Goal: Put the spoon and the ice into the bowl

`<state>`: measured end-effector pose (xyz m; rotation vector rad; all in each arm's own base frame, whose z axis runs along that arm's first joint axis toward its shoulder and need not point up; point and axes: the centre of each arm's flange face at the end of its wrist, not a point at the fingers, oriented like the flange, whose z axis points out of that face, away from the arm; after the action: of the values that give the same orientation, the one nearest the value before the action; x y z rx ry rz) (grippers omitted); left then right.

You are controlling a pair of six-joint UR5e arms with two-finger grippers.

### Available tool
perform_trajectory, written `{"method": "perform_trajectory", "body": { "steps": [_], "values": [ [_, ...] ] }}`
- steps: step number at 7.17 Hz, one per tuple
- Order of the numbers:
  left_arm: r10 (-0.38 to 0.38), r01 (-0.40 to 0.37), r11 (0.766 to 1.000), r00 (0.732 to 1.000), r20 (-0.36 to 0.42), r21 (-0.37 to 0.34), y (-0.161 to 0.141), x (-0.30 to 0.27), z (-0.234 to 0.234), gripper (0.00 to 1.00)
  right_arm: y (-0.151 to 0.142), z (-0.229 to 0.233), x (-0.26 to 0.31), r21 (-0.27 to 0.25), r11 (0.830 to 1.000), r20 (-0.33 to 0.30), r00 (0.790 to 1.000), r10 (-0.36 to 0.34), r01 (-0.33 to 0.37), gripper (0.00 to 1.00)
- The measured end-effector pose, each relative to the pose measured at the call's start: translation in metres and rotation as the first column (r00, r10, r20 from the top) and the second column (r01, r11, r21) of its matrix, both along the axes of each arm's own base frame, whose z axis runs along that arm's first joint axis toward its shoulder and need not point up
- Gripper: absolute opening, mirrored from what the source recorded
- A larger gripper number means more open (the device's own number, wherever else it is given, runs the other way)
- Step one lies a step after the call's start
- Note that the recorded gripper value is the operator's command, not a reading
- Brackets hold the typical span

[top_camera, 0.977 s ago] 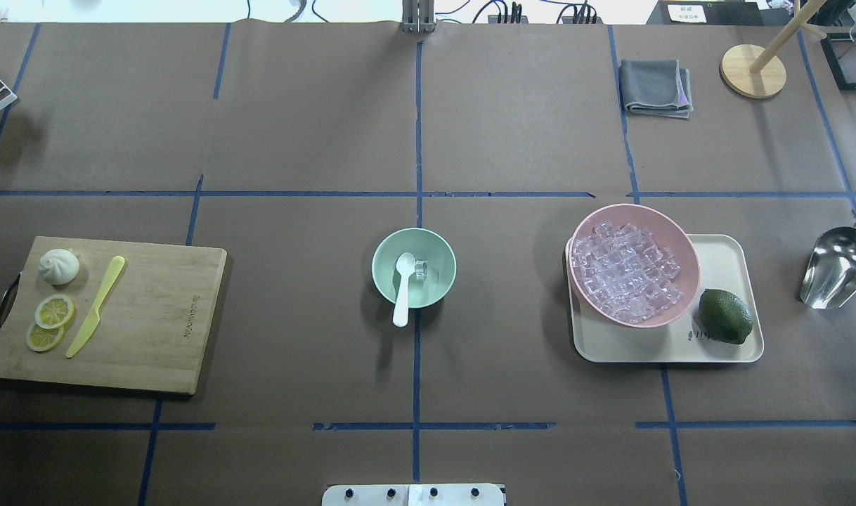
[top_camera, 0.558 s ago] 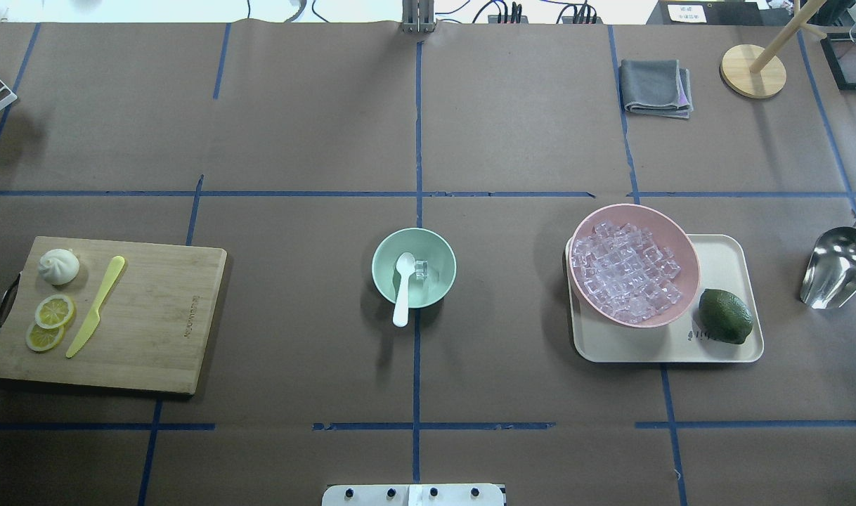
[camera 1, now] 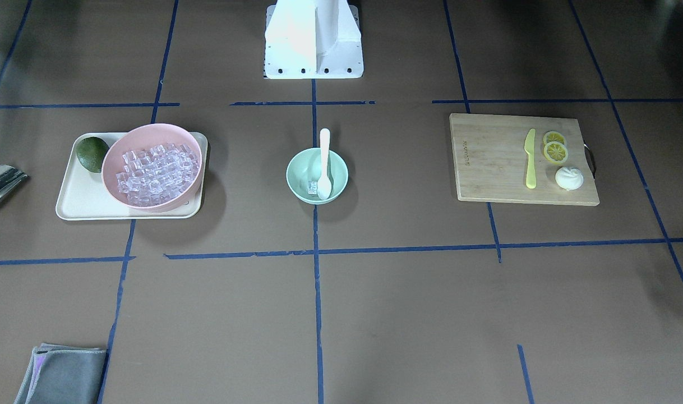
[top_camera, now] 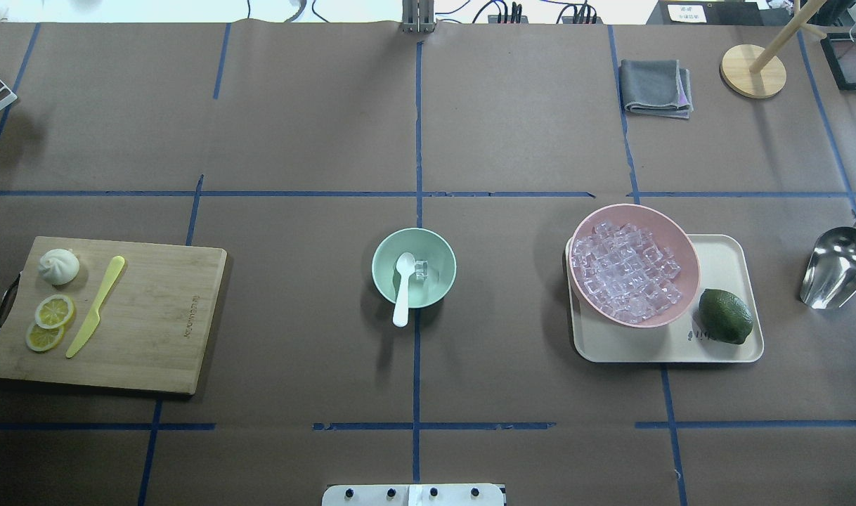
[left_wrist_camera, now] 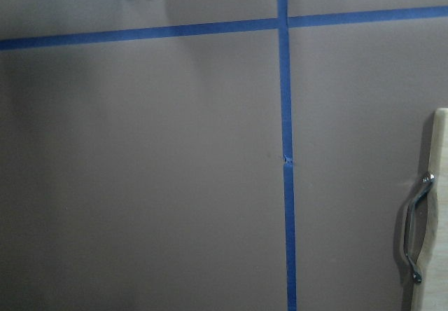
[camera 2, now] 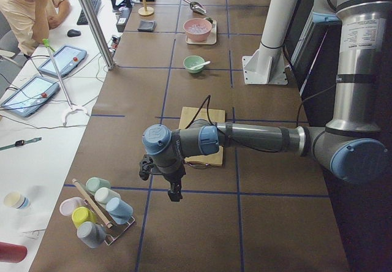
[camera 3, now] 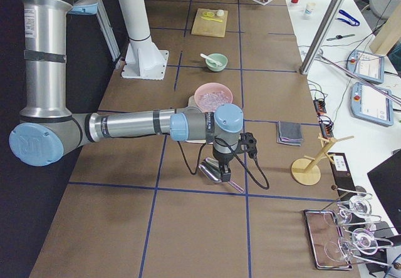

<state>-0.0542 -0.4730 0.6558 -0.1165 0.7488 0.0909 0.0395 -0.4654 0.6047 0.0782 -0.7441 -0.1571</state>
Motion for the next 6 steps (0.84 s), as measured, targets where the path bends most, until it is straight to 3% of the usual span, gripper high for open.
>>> {"method": "perform_trajectory", "body": {
  "steps": [6],
  "values": [
    [0.000, 0.000, 0.999, 1.000, -0.005, 0.036, -0.009, 0.002, -0.012, 1.00, 0.002, 0.000, -0.001, -0.008, 1.000, 0.018, 1.000, 0.003, -0.003, 1.00]
  ]
}}
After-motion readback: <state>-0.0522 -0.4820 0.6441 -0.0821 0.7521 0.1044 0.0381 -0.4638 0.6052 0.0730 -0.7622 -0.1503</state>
